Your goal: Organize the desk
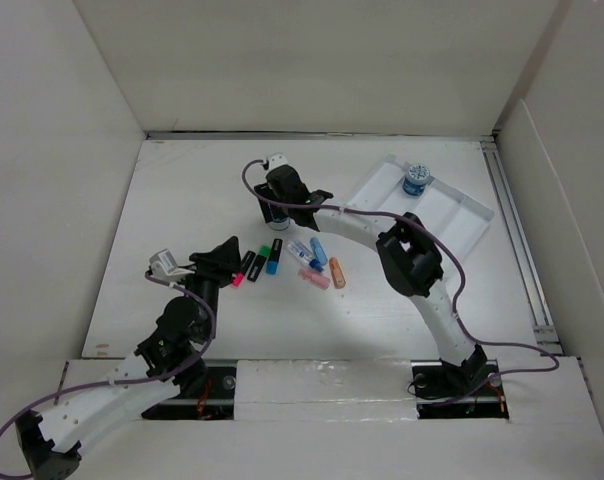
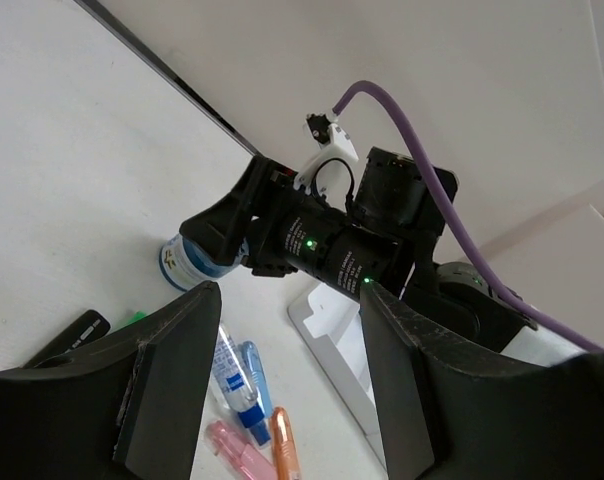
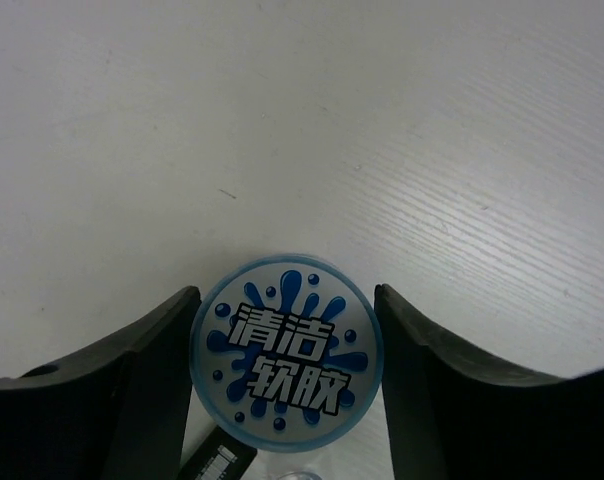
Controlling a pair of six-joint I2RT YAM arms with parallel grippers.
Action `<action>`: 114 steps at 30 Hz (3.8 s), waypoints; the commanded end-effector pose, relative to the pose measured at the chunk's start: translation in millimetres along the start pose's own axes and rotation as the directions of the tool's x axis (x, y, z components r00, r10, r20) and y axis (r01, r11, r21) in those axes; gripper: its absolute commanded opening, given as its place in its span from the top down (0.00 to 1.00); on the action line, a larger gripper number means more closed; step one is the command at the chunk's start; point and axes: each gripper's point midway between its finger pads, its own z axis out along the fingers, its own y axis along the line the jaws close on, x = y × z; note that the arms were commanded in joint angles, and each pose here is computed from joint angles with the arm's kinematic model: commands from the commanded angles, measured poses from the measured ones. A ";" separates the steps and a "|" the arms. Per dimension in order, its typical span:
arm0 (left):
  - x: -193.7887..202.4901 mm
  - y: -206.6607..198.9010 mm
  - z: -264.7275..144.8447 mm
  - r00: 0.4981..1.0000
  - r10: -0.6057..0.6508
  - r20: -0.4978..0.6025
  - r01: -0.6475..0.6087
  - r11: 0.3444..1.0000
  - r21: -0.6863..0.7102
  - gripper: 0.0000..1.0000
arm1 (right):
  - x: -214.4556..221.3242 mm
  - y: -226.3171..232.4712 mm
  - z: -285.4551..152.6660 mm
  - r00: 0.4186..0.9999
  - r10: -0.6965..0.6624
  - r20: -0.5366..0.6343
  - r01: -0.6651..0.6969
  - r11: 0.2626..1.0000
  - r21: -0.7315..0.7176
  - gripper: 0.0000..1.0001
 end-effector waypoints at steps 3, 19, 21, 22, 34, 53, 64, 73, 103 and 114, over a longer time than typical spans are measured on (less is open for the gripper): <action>0.6 -3.1 2.0 1.000 0.006 0.005 -0.006 1.000 0.013 0.46 | -37.0 -2.8 -12.8 0.994 0.065 0.090 -0.065 0.998 -0.004 0.54; 13.9 -15.2 5.4 0.996 0.067 -0.057 -0.064 0.997 0.048 0.46 | -88.0 -236.2 -147.5 0.819 0.415 0.397 -0.487 0.868 0.097 0.62; 15.1 -16.2 6.0 0.997 0.054 -0.047 -0.051 0.997 0.062 0.46 | -63.8 -266.7 -151.7 0.814 0.434 0.385 -0.524 0.835 0.168 0.62; 18.5 -13.9 6.5 0.996 0.068 -0.052 -0.065 0.996 0.060 0.46 | -57.6 -276.8 -155.0 0.809 0.440 0.389 -0.539 0.820 0.192 0.62; 31.8 -13.9 12.8 0.988 0.130 -0.085 -0.127 0.991 0.047 0.46 | -16.5 -325.5 -169.0 0.800 0.490 0.345 -0.585 0.763 0.273 0.62; 56.6 -22.2 20.8 0.960 0.224 -0.169 -0.215 0.974 0.069 0.30 | 15.9 -316.8 -141.4 0.840 0.490 0.236 -0.543 0.765 0.346 0.44; 80.9 -12.8 30.1 0.923 0.303 -0.236 -0.307 0.952 0.023 0.23 | -21.5 -292.7 -173.3 0.831 0.430 0.353 -0.536 0.791 0.296 0.02; 125.6 -10.1 43.6 0.858 0.394 -0.331 -0.401 0.915 0.048 0.54 | -34.9 -230.8 -238.5 0.732 0.437 0.523 -0.562 0.821 0.100 0.91; 252.1 -5.4 17.7 0.650 0.412 -0.638 -0.522 0.853 0.018 0.61 | 59.3 -141.1 -260.6 0.840 0.443 0.313 -0.445 0.893 -0.068 0.59; 269.4 8.4 3.7 0.604 0.431 -0.670 -0.583 0.813 -0.003 0.64 | 56.7 -145.0 -272.3 0.830 0.459 0.318 -0.445 0.888 -0.120 0.57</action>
